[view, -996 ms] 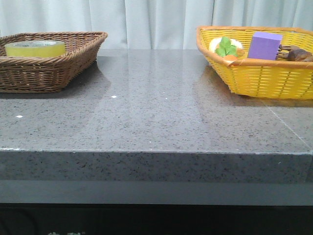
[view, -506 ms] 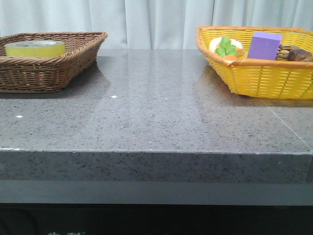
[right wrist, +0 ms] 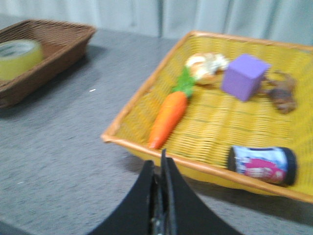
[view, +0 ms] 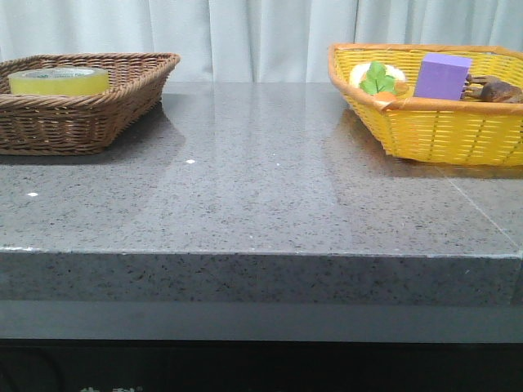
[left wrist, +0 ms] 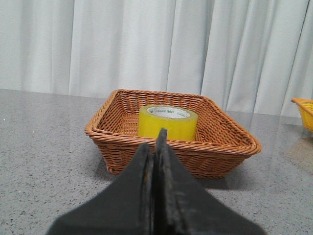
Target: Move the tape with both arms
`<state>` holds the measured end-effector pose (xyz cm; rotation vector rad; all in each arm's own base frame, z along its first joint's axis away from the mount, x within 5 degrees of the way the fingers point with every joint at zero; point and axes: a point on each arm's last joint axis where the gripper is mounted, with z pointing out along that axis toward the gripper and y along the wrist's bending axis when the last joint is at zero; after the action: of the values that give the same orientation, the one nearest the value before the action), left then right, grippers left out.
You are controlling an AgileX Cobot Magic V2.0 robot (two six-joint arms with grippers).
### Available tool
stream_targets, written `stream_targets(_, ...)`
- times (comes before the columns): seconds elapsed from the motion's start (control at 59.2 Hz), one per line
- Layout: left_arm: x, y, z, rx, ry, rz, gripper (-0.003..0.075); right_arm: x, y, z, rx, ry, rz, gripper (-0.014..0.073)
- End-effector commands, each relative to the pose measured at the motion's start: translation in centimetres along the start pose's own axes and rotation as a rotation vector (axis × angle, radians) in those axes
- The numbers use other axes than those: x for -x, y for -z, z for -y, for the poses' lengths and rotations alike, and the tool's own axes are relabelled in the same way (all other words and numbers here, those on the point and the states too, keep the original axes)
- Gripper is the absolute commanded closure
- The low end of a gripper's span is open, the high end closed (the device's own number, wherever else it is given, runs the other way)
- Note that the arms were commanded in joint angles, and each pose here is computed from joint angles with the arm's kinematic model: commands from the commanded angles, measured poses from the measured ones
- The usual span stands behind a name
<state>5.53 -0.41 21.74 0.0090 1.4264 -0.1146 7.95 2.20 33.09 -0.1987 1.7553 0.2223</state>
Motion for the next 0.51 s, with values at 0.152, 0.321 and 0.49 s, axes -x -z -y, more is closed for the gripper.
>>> stream_targets(0.152,0.6,0.2,0.0,-0.005,0.010,0.095,0.0741,-3.4,1.4,1.1,-0.148,0.014,0.236,0.0662)
stream_targets(0.321,0.6,0.2,0.0,-0.005,0.010,0.095,0.0741,-6.7,1.5,1.3,-0.181,0.015,0.292,0.0662)
stream_targets(0.49,0.6,0.2,0.0,-0.005,0.010,0.095,0.0741,-9.6,1.2,1.5,-0.188,0.018,0.329,0.0662)
